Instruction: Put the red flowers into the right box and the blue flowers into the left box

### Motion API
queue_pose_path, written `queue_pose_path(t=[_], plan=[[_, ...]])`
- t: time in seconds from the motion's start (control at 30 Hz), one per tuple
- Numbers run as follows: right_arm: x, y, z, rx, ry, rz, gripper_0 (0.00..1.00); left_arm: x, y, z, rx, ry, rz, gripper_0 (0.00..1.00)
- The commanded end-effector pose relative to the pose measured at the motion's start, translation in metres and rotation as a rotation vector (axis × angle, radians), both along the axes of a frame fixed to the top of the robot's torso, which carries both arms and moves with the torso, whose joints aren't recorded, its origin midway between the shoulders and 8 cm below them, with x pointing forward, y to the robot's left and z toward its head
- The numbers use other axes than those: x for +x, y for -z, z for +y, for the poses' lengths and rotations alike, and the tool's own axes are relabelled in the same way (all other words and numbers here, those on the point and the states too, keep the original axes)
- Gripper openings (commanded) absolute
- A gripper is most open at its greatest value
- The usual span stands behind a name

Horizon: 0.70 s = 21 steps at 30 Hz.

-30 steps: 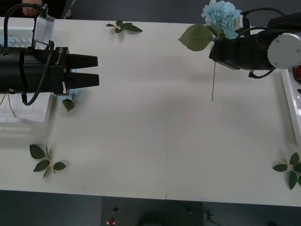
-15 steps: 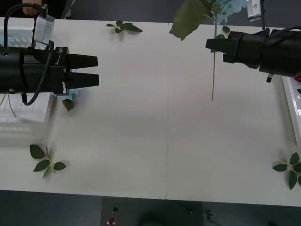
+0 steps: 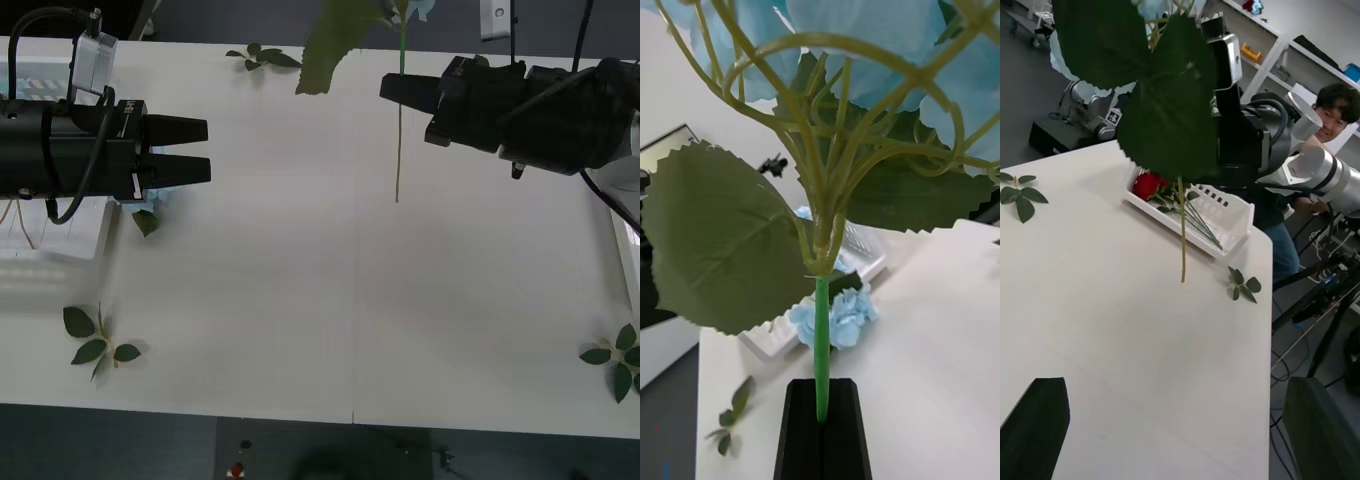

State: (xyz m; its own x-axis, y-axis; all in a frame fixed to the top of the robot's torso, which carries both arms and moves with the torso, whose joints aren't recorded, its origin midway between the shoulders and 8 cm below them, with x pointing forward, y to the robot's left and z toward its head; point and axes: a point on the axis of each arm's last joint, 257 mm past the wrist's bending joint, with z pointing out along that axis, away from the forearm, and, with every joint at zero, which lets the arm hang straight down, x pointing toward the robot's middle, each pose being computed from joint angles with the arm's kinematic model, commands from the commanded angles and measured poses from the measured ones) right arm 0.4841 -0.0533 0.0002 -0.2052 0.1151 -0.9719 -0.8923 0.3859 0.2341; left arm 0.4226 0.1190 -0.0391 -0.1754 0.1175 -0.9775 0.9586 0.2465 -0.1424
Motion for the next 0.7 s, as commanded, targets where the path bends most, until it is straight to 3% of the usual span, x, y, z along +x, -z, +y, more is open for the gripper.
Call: queue_pose_path(t=[0.03,0.7], plan=[[-0.010,-0.037,0.015,0.042,-0.025,-0.095,0.00,-0.001,-0.007,0.007,0.008,-0.005,-0.014,0.83],[-0.020,-0.052,0.047,0.093,-0.071,-0.141,0.00,-0.001,-0.007,0.007,0.008,-0.005,-0.014,0.83]])
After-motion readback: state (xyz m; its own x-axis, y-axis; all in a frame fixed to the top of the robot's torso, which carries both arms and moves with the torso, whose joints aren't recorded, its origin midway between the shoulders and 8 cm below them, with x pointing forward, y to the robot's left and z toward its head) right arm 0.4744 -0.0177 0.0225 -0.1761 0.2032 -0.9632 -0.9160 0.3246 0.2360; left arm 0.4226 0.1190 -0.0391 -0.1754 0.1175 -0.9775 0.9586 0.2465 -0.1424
